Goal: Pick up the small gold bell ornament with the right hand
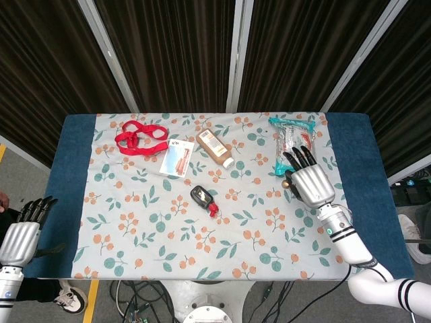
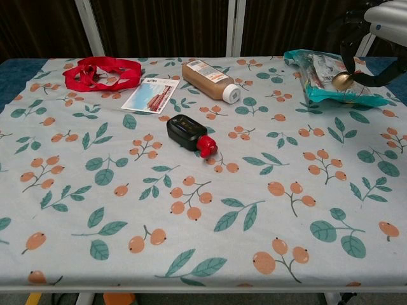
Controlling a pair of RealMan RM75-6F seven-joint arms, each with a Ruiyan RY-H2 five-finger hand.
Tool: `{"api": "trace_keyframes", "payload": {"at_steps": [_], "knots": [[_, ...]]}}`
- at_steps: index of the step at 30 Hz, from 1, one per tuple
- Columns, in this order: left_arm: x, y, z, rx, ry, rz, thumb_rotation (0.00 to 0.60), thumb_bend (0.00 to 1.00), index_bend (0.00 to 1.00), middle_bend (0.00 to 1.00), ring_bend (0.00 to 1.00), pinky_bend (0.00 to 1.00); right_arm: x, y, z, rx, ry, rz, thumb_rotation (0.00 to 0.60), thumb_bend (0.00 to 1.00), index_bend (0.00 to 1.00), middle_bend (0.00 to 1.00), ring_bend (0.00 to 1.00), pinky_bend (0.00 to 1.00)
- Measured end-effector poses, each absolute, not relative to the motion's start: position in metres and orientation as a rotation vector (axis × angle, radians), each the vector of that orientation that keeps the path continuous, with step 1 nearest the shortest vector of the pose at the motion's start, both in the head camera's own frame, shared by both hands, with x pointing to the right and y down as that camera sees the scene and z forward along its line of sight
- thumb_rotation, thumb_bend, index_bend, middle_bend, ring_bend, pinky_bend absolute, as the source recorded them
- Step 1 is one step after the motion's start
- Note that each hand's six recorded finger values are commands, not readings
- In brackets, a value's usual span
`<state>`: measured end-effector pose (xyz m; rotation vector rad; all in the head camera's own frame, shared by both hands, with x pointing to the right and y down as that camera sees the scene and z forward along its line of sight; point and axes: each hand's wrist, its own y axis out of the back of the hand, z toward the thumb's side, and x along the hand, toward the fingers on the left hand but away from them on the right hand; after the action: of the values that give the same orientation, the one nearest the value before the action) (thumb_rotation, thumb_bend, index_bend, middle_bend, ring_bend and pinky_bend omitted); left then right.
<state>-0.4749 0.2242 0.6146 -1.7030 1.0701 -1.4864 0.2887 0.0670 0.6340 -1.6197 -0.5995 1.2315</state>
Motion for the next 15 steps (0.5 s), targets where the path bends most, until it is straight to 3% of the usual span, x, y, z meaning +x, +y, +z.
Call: {"api": "trace_keyframes", "payload": {"at_steps": [15], "knots": [[-0.474,0.225,0.616,-1.708,1.069,-1.486,0.600,0.00,0.09,0.03,0.00,0.04,0.290,0.092,0.660,-1.758,-0.459,1.363,0.600,0.34,0.74,0.15,0.00,0.00]]}}
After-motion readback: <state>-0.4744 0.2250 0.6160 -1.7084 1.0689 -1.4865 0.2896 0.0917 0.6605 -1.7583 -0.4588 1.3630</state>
